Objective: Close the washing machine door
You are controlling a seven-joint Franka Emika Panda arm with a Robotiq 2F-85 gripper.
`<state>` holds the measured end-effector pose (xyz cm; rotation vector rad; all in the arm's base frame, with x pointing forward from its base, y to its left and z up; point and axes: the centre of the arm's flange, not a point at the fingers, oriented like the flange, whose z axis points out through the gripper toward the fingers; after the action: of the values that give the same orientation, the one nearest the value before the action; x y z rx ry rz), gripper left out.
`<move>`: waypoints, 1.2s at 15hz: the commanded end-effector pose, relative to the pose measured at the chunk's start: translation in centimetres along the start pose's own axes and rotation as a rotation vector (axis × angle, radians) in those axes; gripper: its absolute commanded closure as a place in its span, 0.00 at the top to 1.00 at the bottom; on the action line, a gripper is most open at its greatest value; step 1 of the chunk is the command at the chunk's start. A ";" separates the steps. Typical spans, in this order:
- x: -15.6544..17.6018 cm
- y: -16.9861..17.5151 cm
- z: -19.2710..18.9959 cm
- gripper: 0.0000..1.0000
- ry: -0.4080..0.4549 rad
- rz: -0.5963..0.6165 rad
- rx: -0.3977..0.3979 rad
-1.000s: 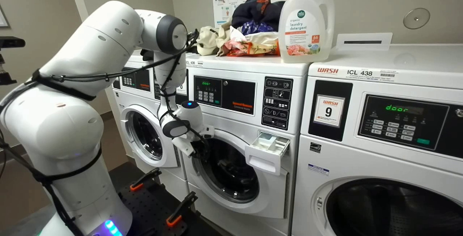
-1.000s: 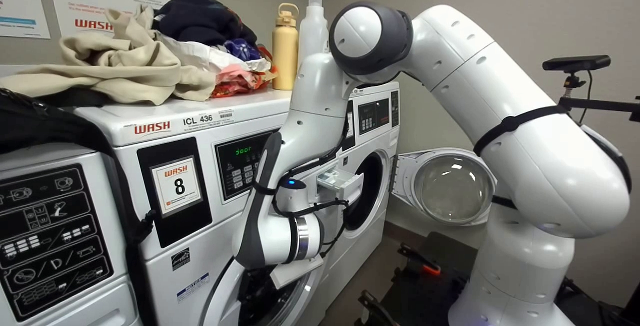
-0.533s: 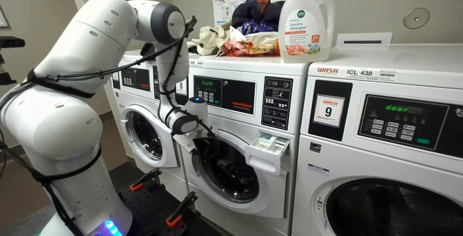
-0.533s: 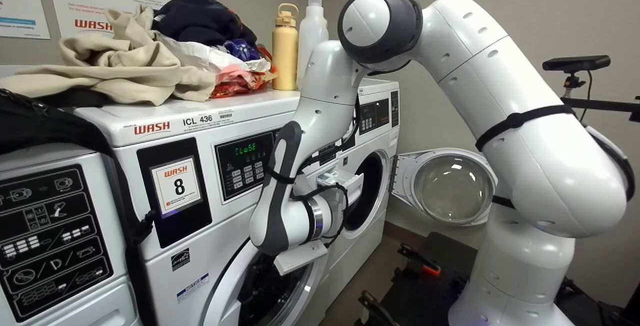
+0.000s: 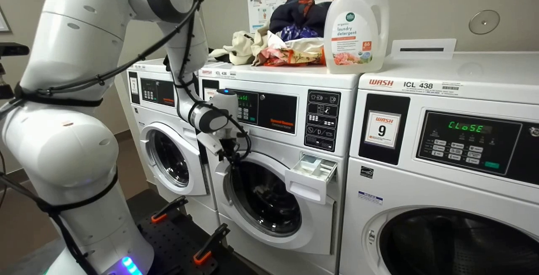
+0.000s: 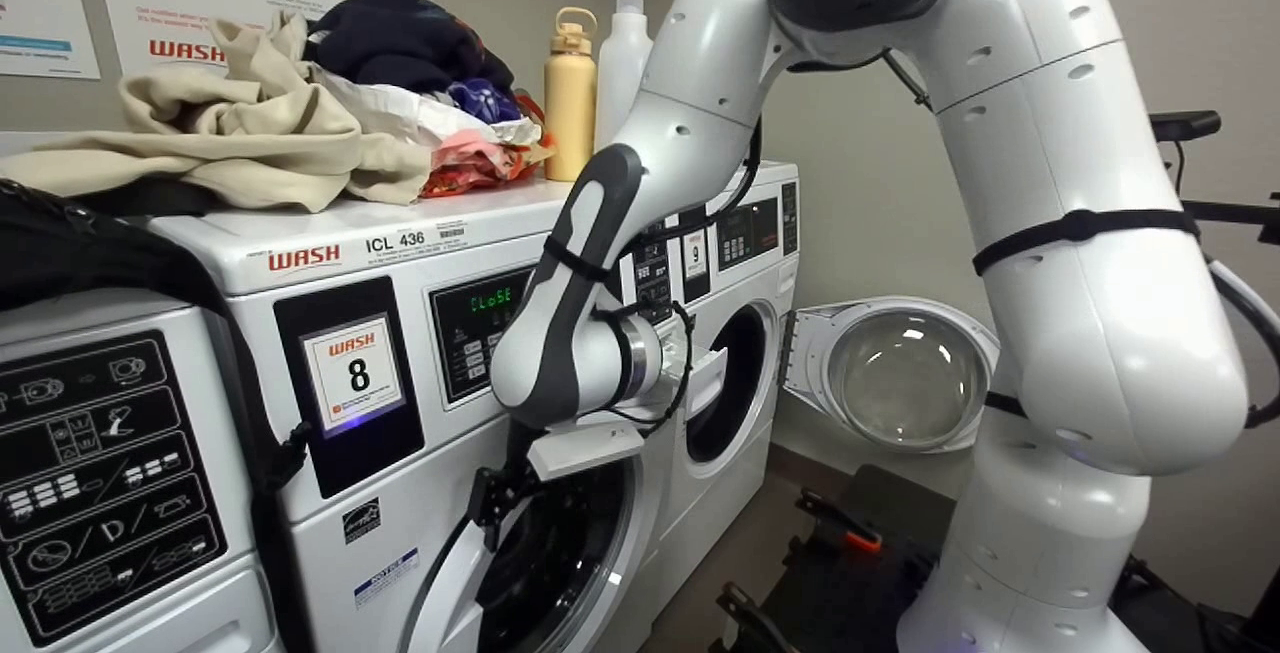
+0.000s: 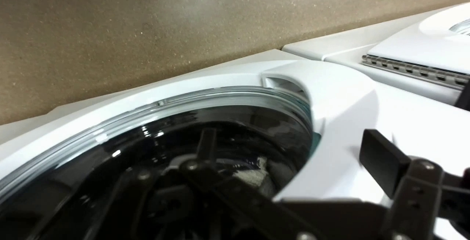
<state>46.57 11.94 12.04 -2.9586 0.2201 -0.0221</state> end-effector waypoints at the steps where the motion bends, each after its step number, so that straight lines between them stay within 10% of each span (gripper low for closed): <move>1: -1.5 -1.9 -8.6 1.00 -0.008 0.001 -0.007; 12: -3.0 -2.9 -29.4 1.00 0.054 -0.033 -0.038; 18: -3.8 -2.6 -34.7 1.00 0.068 -0.063 -0.065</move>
<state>42.66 9.59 44.84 -2.9947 0.1485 -0.1278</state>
